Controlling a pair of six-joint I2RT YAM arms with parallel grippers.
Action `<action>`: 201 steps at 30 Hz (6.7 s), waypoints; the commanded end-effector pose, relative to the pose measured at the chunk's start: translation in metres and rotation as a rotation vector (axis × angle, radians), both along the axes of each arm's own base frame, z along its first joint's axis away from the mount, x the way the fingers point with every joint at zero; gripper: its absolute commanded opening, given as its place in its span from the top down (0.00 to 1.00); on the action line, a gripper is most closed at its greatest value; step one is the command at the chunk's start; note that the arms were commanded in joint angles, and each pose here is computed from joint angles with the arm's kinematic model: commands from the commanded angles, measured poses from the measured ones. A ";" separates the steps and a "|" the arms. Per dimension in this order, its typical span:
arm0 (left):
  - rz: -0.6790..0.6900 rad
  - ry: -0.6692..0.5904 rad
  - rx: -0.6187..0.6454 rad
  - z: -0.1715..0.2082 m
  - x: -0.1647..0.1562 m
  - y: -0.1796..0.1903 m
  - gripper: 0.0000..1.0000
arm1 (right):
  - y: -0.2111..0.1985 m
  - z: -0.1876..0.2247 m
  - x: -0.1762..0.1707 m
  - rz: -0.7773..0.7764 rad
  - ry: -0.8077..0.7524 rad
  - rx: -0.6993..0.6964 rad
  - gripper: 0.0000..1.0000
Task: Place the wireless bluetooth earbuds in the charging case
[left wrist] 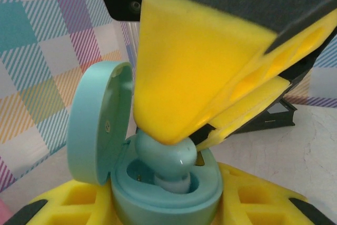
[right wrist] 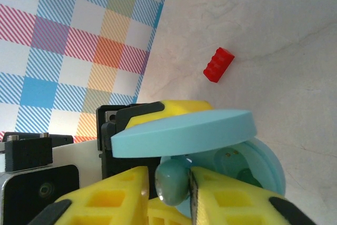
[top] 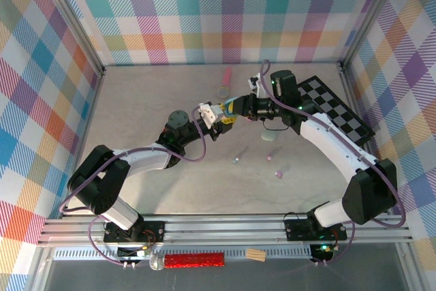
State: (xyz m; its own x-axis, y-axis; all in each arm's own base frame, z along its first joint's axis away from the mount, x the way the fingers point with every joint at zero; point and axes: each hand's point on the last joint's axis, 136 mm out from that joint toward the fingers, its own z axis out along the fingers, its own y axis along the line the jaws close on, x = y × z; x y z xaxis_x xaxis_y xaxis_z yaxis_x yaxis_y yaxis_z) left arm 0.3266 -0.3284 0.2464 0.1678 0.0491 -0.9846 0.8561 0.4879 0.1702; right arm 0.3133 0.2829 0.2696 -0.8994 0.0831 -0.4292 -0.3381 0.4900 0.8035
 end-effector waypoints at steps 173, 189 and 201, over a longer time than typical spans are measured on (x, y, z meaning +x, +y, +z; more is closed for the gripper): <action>0.244 0.036 -0.317 0.067 0.016 0.137 0.63 | 0.006 -0.217 -0.086 0.197 0.255 -0.482 0.43; 0.221 0.046 -0.327 0.067 0.014 0.134 0.63 | 0.017 -0.243 -0.095 0.229 0.374 -0.406 0.50; 0.222 0.047 -0.335 0.066 0.015 0.135 0.63 | 0.015 -0.239 -0.110 0.234 0.402 -0.370 0.56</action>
State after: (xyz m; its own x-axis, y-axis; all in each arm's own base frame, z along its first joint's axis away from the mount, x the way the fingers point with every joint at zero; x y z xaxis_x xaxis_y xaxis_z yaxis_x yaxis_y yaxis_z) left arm 0.3442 -0.1951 0.2963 0.0969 -0.2166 -0.9714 0.7136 0.6955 -0.0839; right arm 0.2185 0.2976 0.0273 -0.9755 -0.2139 -0.0522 -0.1938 0.7217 0.6645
